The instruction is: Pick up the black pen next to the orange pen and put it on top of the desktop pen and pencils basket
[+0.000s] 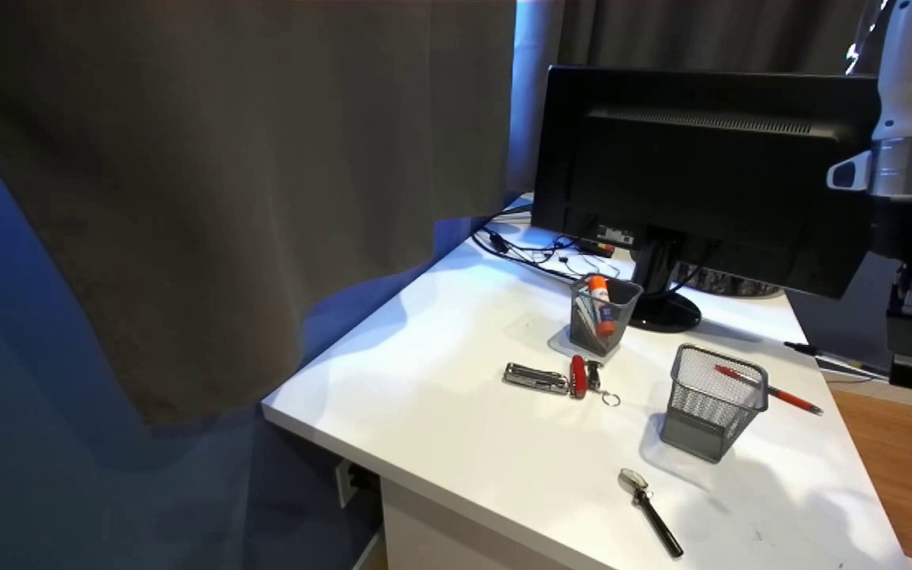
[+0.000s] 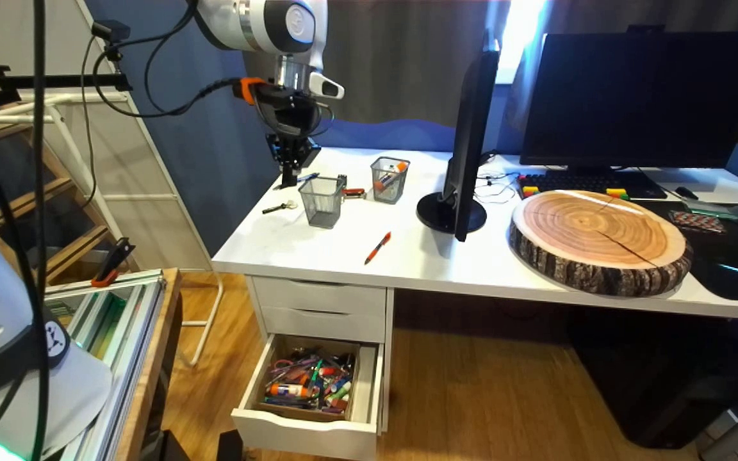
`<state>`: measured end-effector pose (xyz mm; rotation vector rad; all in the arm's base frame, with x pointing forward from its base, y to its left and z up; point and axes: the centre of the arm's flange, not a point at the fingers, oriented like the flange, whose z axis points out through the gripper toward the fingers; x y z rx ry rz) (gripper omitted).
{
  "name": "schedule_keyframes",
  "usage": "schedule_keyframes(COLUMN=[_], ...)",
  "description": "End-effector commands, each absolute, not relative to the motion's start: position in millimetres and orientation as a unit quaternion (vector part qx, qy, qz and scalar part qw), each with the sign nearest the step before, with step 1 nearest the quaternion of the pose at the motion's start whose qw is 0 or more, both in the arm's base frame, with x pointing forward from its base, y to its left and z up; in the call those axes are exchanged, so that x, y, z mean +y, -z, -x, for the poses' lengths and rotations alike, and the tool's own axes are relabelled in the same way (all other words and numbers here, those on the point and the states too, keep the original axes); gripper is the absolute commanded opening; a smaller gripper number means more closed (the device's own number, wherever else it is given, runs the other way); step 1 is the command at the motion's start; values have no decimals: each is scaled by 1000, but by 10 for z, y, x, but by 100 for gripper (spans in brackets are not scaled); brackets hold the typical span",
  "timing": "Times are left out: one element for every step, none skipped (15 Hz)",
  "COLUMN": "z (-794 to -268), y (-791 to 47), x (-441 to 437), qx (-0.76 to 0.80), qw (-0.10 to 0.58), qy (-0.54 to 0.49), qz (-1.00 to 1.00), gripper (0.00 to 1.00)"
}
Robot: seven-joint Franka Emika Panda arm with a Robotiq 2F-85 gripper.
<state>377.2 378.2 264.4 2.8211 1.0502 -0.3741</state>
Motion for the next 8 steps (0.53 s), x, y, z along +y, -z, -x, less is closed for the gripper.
schedule_keyframes(z=[-3919,-3952,-3990,-4033,-4086,-4127,-4158,-4190], y=[-2727,-2719,-2708,-2687,-2651,-2615,-2573,-2519], x=[4127,4210,4283,4345,4402,4433,4467,4513], qx=[411,425,442,454,463,475,485,493], qw=[60,57,52,49,58,54,50,43], qy=[118,112,105,101,107,105,106,108], qz=[-902,-896,-890,-884,-878,-872,-867,-862], gripper=[6,6,6,6,6,6,6,6])
